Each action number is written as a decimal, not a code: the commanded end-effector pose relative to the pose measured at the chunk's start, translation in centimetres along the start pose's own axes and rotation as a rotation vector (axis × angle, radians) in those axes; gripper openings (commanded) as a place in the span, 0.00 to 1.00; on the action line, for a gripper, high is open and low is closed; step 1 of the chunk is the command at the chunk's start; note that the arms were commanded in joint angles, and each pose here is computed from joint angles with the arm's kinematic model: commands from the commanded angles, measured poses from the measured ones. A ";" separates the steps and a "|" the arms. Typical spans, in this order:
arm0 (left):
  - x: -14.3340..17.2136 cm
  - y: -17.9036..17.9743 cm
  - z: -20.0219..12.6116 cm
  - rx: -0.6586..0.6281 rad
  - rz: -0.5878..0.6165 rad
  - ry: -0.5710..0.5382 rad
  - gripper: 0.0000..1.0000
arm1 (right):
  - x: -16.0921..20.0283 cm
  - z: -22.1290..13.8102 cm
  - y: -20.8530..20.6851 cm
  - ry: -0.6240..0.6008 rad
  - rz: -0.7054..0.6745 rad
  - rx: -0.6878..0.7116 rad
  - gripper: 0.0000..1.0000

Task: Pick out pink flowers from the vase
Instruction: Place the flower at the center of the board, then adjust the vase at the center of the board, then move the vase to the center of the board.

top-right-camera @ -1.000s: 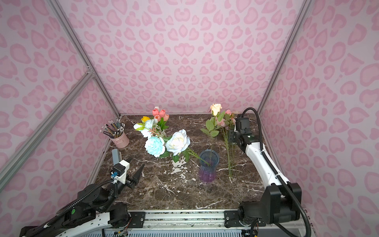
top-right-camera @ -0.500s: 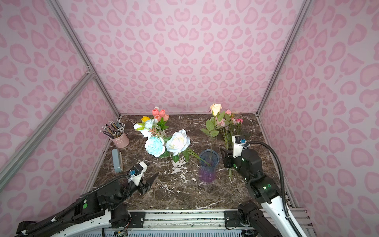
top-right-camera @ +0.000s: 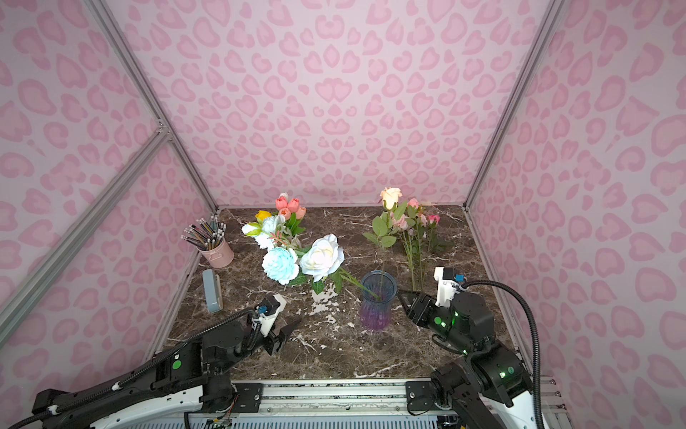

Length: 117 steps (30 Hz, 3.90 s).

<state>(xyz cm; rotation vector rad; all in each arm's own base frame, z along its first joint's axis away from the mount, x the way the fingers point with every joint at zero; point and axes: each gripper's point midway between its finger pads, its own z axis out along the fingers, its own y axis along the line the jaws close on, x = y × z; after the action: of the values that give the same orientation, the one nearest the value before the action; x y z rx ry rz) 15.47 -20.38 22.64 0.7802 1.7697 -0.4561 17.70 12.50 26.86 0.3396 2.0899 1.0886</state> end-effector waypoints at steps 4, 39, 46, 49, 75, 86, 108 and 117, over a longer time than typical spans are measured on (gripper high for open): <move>-1.1 0.6 -0.5 -0.023 -0.030 -0.060 0.65 | 1.1 0.6 0.5 0.070 0.189 -0.035 0.53; -2.4 2.3 -2.3 -0.079 -0.030 -0.134 0.65 | 1.4 7.3 -1.6 0.013 0.276 -0.002 0.28; -2.6 2.4 -2.1 -0.090 -0.022 -0.136 0.65 | 0.6 7.7 -1.9 -0.028 0.281 0.016 0.26; -2.6 2.3 -1.9 -0.093 -0.020 -0.131 0.65 | 0.2 7.6 -2.1 -0.040 0.279 0.036 0.26; -2.9 4.6 -2.6 -0.211 -0.054 -0.126 0.65 | -4.2 2.0 -3.8 -0.157 0.071 0.215 0.58; -3.0 4.4 -2.7 -0.203 -0.038 -0.148 0.66 | 2.5 4.9 -7.6 0.067 -0.100 0.253 0.60; -3.6 5.0 -3.8 -0.209 -0.034 -0.209 0.66 | 5.6 7.5 -6.0 -0.329 -0.668 0.226 0.95; -3.7 5.0 -3.7 -0.214 -0.032 -0.222 0.66 | 4.9 8.2 -7.2 -0.426 -0.653 0.157 0.82</move>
<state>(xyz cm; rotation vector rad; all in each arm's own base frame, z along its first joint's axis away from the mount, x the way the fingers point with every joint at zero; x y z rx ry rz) 16.96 -15.46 26.83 0.5575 1.6243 -0.3432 20.44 15.20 13.72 -0.0805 1.7964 0.3404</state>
